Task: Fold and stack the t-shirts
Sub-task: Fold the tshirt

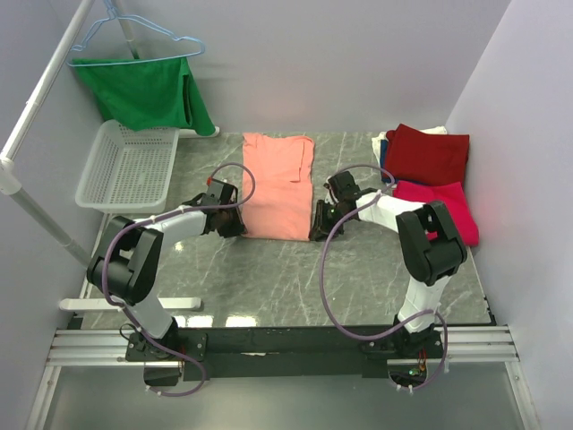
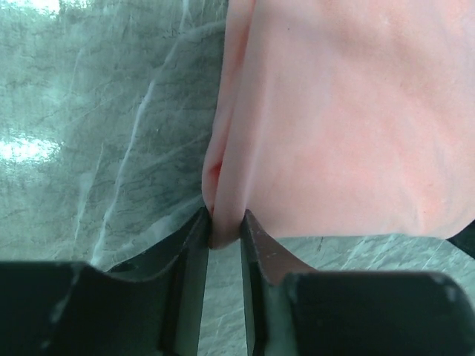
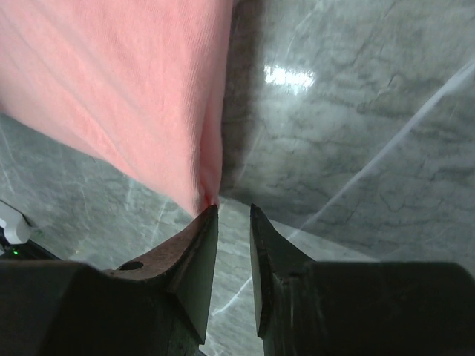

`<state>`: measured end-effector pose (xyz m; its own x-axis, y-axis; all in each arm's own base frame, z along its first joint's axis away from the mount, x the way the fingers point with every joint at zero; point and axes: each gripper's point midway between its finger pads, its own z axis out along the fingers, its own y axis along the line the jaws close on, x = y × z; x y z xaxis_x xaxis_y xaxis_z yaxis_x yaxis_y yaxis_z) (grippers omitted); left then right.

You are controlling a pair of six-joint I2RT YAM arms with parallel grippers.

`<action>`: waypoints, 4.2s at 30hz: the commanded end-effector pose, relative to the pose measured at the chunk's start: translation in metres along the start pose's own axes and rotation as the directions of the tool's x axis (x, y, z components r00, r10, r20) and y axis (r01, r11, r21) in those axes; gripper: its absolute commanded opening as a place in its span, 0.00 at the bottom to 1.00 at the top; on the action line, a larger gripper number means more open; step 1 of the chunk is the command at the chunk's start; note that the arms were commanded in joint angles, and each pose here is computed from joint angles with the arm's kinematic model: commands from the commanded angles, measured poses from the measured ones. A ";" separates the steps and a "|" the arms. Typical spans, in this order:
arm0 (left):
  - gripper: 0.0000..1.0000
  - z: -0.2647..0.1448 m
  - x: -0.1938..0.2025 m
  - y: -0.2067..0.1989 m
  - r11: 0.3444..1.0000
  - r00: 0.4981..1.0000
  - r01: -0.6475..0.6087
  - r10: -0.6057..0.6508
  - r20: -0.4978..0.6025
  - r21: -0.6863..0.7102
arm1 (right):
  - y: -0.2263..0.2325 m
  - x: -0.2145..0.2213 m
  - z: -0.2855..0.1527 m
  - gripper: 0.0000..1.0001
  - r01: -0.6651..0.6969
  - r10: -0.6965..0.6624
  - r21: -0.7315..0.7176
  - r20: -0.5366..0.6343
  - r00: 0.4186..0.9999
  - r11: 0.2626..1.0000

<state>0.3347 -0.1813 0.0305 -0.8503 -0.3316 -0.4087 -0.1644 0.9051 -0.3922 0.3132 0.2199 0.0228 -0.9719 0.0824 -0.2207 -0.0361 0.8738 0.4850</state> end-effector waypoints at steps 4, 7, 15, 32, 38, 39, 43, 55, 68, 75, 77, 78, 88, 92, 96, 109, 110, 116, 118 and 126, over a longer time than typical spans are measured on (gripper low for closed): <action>0.32 0.003 -0.005 0.006 1.000 1.000 -0.003 0.004 0.030 -0.025 | 0.017 -0.001 -0.025 0.32 0.086 -0.087 0.016 0.065 0.994 0.996; 0.32 0.000 -0.004 0.009 0.999 0.999 -0.011 0.012 0.031 -0.035 | 0.022 -0.001 -0.031 0.32 0.105 -0.106 0.018 0.082 0.991 0.994; 0.01 0.001 0.000 0.012 0.999 1.000 0.000 0.000 0.020 -0.044 | 0.019 0.000 -0.023 0.34 0.107 -0.109 0.028 0.069 0.992 0.994; 0.01 0.004 0.005 0.014 0.999 1.000 -0.002 0.003 0.004 -0.047 | 0.033 -0.003 -0.008 0.35 0.121 -0.119 -0.040 0.046 0.992 0.992; 0.01 0.004 0.007 0.016 0.999 1.000 -0.008 0.008 -0.003 -0.053 | 0.039 -0.008 -0.005 0.35 0.125 -0.122 -0.053 0.055 0.991 0.991; 0.01 0.004 0.007 0.016 0.998 1.000 -0.010 0.010 -0.002 -0.054 | 0.040 -0.010 -0.005 0.35 0.128 -0.125 -0.057 0.060 0.990 0.990; 0.01 0.006 0.009 0.017 0.998 1.000 -0.015 0.014 -0.011 -0.053 | 0.041 -0.011 -0.001 0.35 0.123 -0.119 -0.066 0.061 0.991 0.990; 0.01 0.005 0.010 0.018 0.998 0.999 -0.031 0.030 -0.022 -0.057 | 0.040 0.000 0.023 0.21 0.112 -0.113 -0.072 -0.007 0.994 0.991; 0.01 -0.040 0.043 0.034 0.997 0.998 0.057 -0.058 -0.004 -0.053 | 0.031 0.047 -0.007 0.00 0.119 -0.119 -0.032 -0.014 0.993 0.992; 0.01 -0.087 0.081 0.016 0.997 0.997 0.072 -0.072 0.006 -0.006 | 0.032 0.097 -0.035 0.00 0.139 -0.141 -0.049 -0.041 0.989 0.989; 0.01 -0.101 0.092 0.016 0.994 0.994 0.112 -0.112 0.011 -0.001 | 0.037 0.111 -0.046 0.00 0.159 -0.162 -0.065 -0.036 0.986 0.985; 0.01 -0.107 0.104 0.011 0.995 0.995 0.095 -0.095 -0.006 0.009 | 0.037 0.118 -0.050 0.00 0.154 -0.157 -0.064 -0.046 0.987 0.986; 0.01 -0.167 0.123 0.019 0.983 0.981 0.183 -0.181 0.073 -0.024 | 0.057 0.139 -0.094 0.00 0.162 -0.161 -0.108 0.012 0.987 0.981; 0.01 -0.170 0.120 0.029 0.975 0.976 0.203 -0.194 0.102 -0.090 | 0.063 0.134 -0.105 0.00 0.170 -0.167 -0.109 0.037 0.985 0.979; 0.01 -0.169 0.114 0.024 0.973 0.976 0.197 -0.183 0.119 -0.119 | 0.065 0.124 -0.111 0.00 0.174 -0.169 -0.080 0.061 0.984 0.982; 0.01 -0.191 0.040 -0.001 0.961 0.929 0.162 -0.072 0.363 -0.223 | 0.092 0.046 -0.140 0.00 0.203 -0.201 0.017 0.243 0.949 0.979; 0.01 -0.191 0.036 0.000 0.957 0.925 0.157 -0.055 0.377 -0.245 | 0.093 0.040 -0.140 0.00 0.210 -0.209 0.022 0.251 0.945 0.977; 0.01 -0.184 0.005 -0.009 0.938 0.901 0.148 0.003 0.434 -0.314 | 0.098 -0.002 -0.133 0.00 0.198 -0.193 0.014 0.282 0.940 0.980; 0.01 -0.179 -0.006 -0.012 0.937 0.895 0.144 0.014 0.446 -0.317 | 0.097 -0.016 -0.126 0.00 0.181 -0.178 0.015 0.282 0.943 0.983; 0.01 -0.159 -0.073 0.002 0.914 0.855 0.195 0.020 0.519 -0.356 | 0.095 -0.060 -0.102 0.00 0.143 -0.138 0.001 0.277 0.951 0.990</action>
<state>0.2847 -0.1389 0.1724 -0.5267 -0.4820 -0.7002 -0.4895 0.8454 -0.2138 0.3070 0.2562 0.1585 -0.8882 0.0633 -0.4551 -0.1767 0.8673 0.4654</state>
